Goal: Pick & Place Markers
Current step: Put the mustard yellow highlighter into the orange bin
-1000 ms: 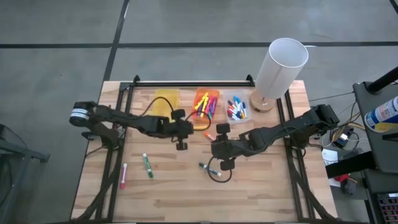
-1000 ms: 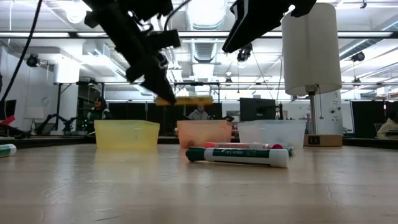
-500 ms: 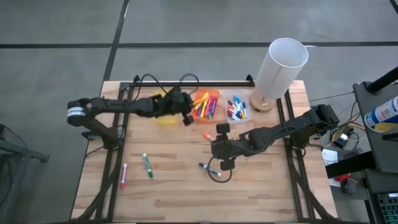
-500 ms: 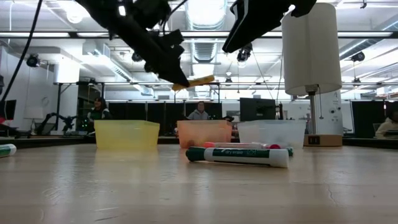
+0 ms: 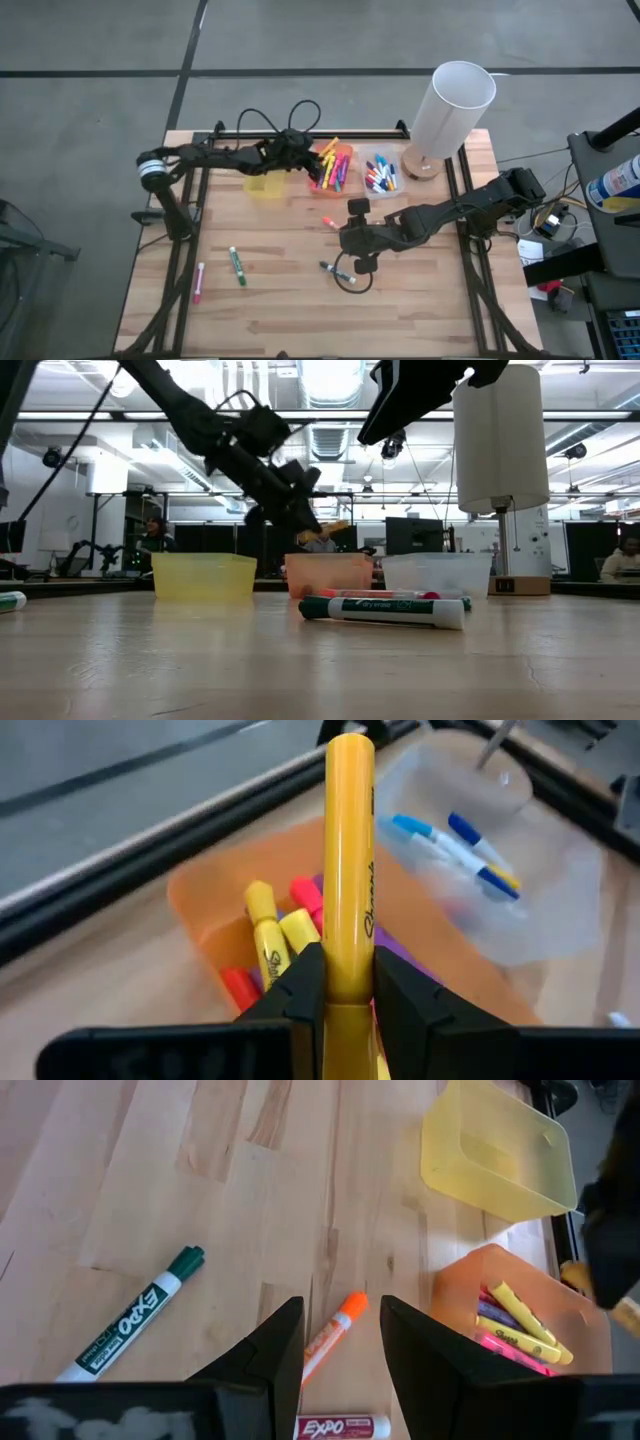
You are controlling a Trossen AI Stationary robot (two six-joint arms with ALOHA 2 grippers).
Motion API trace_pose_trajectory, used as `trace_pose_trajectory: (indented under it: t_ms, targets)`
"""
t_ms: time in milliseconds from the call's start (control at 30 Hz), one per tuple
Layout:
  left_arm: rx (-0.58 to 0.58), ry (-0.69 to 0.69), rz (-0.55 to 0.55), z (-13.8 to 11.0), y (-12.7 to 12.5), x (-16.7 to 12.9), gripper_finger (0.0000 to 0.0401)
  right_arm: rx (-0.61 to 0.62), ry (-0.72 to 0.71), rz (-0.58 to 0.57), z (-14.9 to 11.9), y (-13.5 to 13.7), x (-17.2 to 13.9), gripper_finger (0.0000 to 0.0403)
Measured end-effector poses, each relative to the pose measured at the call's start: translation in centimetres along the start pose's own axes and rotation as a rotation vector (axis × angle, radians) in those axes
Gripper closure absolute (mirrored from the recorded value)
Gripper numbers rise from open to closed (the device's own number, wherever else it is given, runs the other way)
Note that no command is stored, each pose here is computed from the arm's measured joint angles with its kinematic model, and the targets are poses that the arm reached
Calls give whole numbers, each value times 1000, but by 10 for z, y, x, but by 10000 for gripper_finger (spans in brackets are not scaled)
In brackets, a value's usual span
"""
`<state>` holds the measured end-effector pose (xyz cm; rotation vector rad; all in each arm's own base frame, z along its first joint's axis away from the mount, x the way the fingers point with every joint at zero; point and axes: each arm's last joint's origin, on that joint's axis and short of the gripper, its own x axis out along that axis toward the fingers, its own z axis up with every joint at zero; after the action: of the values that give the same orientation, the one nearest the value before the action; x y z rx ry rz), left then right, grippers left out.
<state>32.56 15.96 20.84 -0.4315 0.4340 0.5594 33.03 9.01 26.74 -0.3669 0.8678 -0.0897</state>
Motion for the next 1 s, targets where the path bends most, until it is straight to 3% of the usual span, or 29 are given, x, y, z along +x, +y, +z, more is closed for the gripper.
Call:
trace_pose_trajectory:
  t_ms: [267, 767, 1000]
  targets:
    - [-14, 72, 10, -16, 4, 27, 341, 0, 0, 0, 0, 0, 0, 275]
    - [-49, 72, 12, -16, 4, 32, 340, 0, 0, 0, 0, 0, 0, 275]
    - [-63, 70, 14, -16, 3, 32, 308, 0, 0, 0, 0, 0, 0, 275]
